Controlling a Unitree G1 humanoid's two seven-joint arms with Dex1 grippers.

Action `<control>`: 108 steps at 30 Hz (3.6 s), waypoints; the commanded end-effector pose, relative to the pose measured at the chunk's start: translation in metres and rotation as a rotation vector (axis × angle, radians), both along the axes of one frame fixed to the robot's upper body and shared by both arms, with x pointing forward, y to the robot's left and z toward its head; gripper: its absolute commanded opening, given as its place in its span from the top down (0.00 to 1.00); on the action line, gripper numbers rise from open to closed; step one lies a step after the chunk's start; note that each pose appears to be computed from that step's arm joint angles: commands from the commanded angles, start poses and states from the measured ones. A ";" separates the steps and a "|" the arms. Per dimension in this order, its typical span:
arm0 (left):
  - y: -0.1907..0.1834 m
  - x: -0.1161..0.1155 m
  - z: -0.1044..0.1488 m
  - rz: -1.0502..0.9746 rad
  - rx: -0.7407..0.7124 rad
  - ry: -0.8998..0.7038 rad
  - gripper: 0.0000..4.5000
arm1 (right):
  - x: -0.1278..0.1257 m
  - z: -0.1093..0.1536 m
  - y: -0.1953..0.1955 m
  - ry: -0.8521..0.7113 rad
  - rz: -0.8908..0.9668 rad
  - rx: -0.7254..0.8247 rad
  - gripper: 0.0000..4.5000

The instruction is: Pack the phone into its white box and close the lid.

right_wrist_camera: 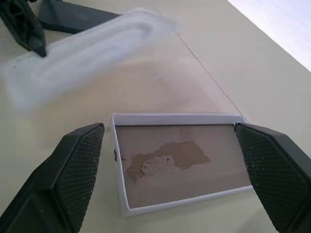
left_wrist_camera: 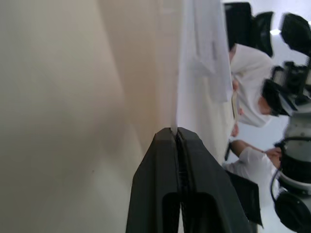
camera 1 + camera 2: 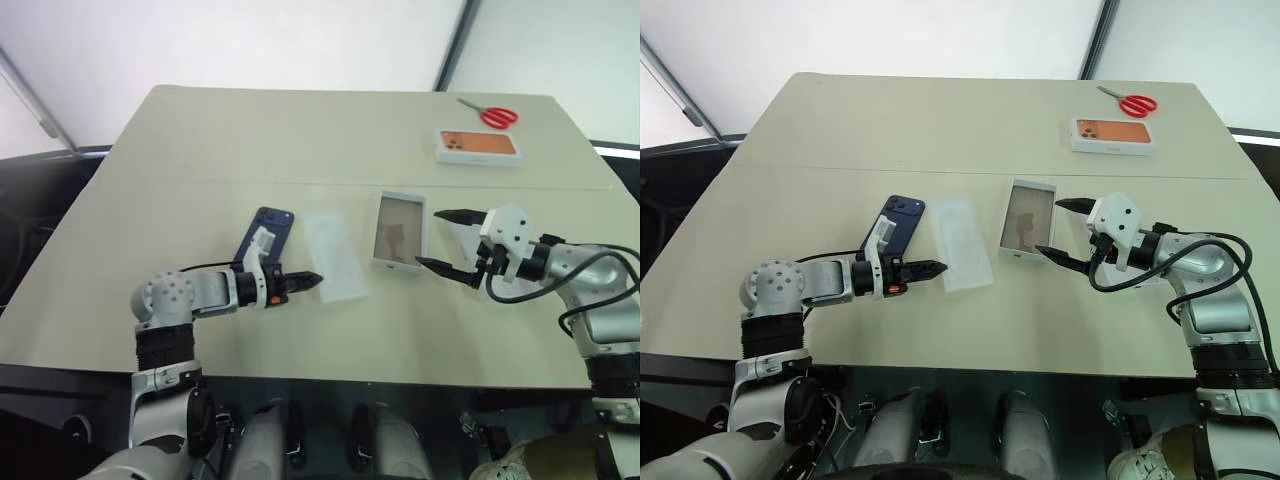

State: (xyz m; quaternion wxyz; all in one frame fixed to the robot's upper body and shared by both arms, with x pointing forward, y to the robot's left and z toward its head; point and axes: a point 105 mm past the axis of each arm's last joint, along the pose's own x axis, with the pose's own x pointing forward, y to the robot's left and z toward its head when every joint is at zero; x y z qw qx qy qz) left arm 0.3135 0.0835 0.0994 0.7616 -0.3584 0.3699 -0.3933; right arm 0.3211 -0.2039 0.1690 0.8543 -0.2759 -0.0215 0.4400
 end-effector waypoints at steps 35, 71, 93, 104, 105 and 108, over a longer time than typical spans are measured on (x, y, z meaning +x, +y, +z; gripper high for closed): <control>0.041 0.031 0.088 0.138 -0.058 -0.327 1.00 | -0.004 -0.052 0.082 0.319 0.225 -0.077 0.99; -0.016 0.014 0.034 -0.150 0.042 -0.189 1.00 | 0.001 -0.018 -0.006 0.178 -0.076 -0.038 0.23; -0.025 0.033 0.027 -0.161 0.057 -0.157 0.71 | 0.004 -0.020 -0.001 0.140 -0.080 -0.032 0.21; -0.003 0.045 0.052 -0.138 0.102 -0.265 0.60 | 0.019 0.004 0.023 0.066 -0.051 0.045 0.21; -0.001 0.045 0.054 -0.134 0.097 -0.282 0.60 | 0.021 0.009 0.028 0.049 -0.045 0.059 0.21; 0.008 0.051 0.070 -0.073 0.097 -0.427 0.60 | 0.025 0.016 0.049 0.022 -0.003 0.082 0.21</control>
